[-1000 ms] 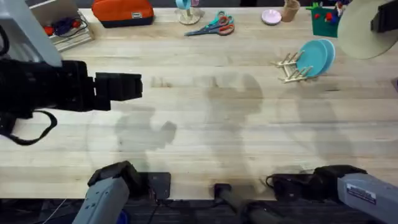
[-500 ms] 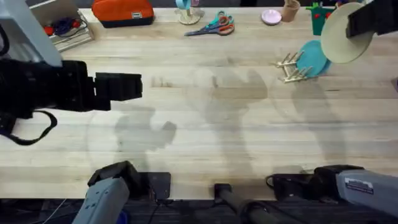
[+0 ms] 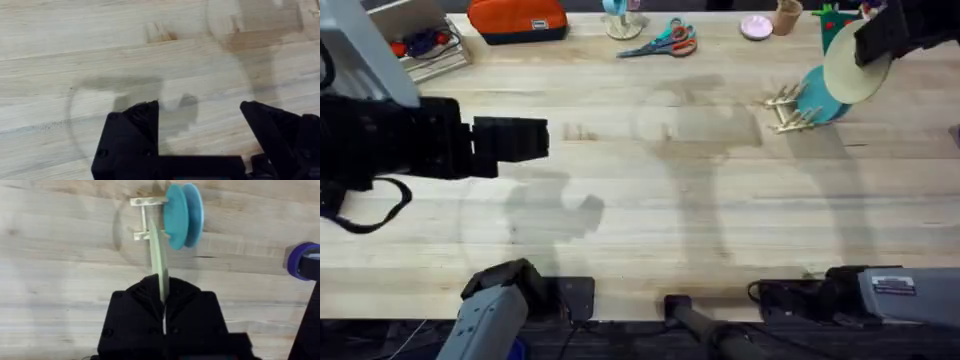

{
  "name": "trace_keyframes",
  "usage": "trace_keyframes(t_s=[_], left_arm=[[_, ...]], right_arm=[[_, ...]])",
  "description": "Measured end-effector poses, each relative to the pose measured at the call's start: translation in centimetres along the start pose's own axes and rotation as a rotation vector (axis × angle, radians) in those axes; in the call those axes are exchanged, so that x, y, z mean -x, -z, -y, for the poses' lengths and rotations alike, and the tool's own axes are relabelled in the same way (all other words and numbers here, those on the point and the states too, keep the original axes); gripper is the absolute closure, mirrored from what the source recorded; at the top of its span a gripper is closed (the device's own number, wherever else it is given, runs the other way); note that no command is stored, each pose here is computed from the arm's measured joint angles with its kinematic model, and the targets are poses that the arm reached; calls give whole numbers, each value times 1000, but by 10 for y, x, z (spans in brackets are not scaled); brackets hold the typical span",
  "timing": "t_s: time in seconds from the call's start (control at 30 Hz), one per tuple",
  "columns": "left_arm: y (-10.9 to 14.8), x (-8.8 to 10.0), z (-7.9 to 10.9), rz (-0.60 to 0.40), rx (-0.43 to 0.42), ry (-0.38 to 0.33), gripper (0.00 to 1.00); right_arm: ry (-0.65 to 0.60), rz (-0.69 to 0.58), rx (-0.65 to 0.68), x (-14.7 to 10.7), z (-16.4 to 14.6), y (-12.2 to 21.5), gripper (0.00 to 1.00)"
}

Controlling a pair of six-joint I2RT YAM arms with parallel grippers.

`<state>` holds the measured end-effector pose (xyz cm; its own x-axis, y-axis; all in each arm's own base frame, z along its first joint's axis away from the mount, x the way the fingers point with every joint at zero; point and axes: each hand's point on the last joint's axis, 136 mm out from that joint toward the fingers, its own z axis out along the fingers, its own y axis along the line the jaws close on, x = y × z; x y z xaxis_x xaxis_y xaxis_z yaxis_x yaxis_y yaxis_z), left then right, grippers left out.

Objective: Pick up the plates from the table one by one and place each into a slot on the dish rack.

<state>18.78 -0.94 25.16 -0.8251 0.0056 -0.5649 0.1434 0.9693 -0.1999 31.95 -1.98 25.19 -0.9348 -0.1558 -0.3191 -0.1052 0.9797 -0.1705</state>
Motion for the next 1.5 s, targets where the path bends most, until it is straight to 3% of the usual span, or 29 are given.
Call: trace_keyframes(t_s=[0.27, 0.7, 1.07, 1.5], left_arm=[[0, 0, 0, 0, 0, 0, 6], [0, 0, 0, 0, 0, 0, 7], [0, 0, 0, 0, 0, 0, 7], [0, 0, 0, 0, 0, 0, 7]], right_arm=[[-6, -24, -13, 4, 16, -17, 969], [26, -51, -7, 22, 16, -52, 969], [35, -98, 4, 22, 14, -72, 970], [35, -100, 4, 23, 14, -74, 969]])
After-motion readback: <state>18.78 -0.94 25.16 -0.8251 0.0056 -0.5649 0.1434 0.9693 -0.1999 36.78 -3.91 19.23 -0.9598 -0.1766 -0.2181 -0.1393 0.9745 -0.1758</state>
